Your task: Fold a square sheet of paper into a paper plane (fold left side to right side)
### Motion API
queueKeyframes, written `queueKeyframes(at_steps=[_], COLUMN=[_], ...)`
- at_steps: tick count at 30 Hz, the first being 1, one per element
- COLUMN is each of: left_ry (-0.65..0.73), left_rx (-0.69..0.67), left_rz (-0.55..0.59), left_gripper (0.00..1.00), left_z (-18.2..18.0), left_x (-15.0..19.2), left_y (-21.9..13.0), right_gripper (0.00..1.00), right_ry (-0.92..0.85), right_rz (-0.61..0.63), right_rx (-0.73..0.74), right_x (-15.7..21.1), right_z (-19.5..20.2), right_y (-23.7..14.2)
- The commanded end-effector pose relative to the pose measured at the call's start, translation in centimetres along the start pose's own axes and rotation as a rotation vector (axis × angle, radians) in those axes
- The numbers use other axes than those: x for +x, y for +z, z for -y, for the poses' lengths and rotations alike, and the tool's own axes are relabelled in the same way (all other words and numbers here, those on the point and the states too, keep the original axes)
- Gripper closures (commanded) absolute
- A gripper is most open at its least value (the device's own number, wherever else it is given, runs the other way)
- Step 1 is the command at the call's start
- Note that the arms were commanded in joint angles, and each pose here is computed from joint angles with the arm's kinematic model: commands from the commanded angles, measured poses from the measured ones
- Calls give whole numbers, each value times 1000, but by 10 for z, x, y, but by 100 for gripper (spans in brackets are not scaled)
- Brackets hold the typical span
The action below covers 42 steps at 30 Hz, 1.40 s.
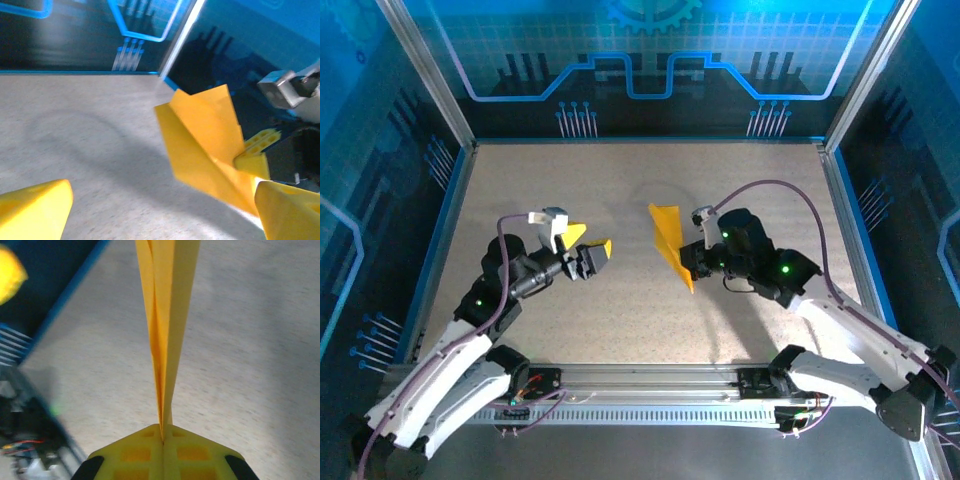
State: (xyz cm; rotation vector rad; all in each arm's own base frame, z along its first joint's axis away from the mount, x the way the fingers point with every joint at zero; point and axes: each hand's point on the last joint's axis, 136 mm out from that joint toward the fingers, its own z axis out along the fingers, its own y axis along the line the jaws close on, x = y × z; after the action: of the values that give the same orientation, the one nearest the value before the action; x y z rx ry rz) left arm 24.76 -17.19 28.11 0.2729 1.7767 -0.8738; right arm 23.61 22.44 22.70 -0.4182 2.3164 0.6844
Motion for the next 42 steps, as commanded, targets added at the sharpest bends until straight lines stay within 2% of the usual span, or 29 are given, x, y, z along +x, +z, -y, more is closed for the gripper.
queueKeyframes(at_steps=[1,9,22,29,37,42], left_ry=[1,-5,-18,-42,-49,-59], left_rx=[-190,-352,-435,-449,-457,-456], left_rz=[-19,-13,42,42,29,23], left_gripper=[2,0,0,0,0,0], left_z=[-37,-64,-80,-85,-88,-89], left_x=[19,26,21,23,26,30], left_y=[-12,-28,-32,-28,-28,-27], right_gripper=[98,98,96,96,94,88], right_ry=[-54,-149,-303,-417,-419,-390], right_rz=[-127,-241,-381,-535,-661,-754], right_rx=[323,631,860,985,889,794], right_x=[21,25,17,38,79,106], right_z=[49,76,76,80,73,66], right_y=[-5,-3,27,60,106,126])
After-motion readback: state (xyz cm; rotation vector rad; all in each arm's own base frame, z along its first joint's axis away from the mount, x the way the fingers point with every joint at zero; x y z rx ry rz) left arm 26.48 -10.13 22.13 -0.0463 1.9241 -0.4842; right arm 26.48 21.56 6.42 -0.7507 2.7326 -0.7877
